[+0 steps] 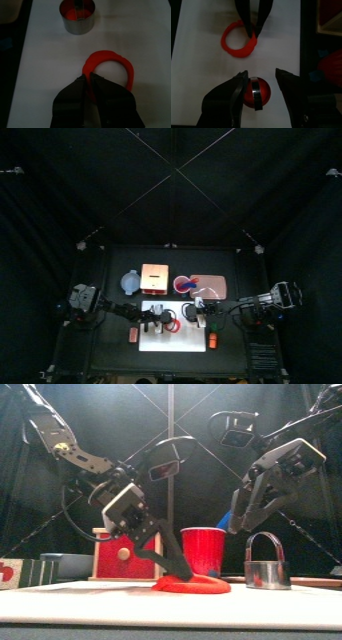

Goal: Get the cutter from the drawer then cut the dough then place the extra dough in the bowl
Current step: Place the extra dough in the bowl

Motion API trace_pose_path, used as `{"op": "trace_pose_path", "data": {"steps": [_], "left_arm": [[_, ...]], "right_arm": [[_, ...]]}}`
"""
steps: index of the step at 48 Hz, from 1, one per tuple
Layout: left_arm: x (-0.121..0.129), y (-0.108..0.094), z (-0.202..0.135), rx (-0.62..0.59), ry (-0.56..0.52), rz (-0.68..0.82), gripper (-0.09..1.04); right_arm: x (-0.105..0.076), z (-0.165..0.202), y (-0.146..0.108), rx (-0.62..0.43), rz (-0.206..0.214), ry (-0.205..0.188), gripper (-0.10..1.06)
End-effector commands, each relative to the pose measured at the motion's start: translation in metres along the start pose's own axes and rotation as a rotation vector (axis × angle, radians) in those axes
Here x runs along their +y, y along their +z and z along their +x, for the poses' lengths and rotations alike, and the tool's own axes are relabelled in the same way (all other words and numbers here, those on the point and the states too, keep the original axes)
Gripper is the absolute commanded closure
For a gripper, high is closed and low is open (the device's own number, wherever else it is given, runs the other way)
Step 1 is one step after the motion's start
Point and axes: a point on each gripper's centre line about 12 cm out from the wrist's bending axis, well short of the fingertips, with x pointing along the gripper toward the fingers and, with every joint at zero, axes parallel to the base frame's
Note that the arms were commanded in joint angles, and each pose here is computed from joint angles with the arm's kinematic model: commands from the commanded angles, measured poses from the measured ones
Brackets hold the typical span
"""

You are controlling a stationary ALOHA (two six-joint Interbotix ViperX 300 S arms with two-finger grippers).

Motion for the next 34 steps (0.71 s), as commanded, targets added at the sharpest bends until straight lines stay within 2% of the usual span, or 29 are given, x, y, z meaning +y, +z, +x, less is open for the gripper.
{"op": "trace_pose_path", "data": {"steps": [1, 8, 13, 16, 22, 29, 34], "left_arm": [[0.031, 0.034, -0.035, -0.126, 0.063, -0.031, 0.4], [0.079, 0.064, -0.092, -0.268, 0.18, -0.046, 0.4], [0.118, 0.059, -0.134, -0.321, 0.307, -0.061, 0.39], [0.132, 0.045, -0.158, -0.338, 0.372, -0.088, 0.39], [0.142, 0.01, -0.19, -0.351, 0.457, -0.173, 0.4], [0.143, -0.04, -0.197, -0.258, 0.508, -0.277, 0.4], [0.145, -0.063, -0.199, -0.202, 0.538, -0.328, 0.39]], "right_arm": [[-0.008, -0.009, 0.021, -0.07, 0.01, -0.018, 0.13], [-0.011, -0.006, 0.024, -0.112, 0.014, -0.024, 0.13], [-0.013, -0.006, 0.03, -0.161, 0.013, -0.028, 0.13], [-0.015, -0.007, 0.035, -0.202, 0.012, -0.033, 0.13], [-0.02, -0.011, 0.049, -0.315, 0.001, -0.043, 0.13], [-0.026, -0.012, 0.056, -0.396, 0.004, -0.055, 0.13], [-0.028, -0.011, 0.057, -0.406, 0.004, -0.059, 0.13]]}}
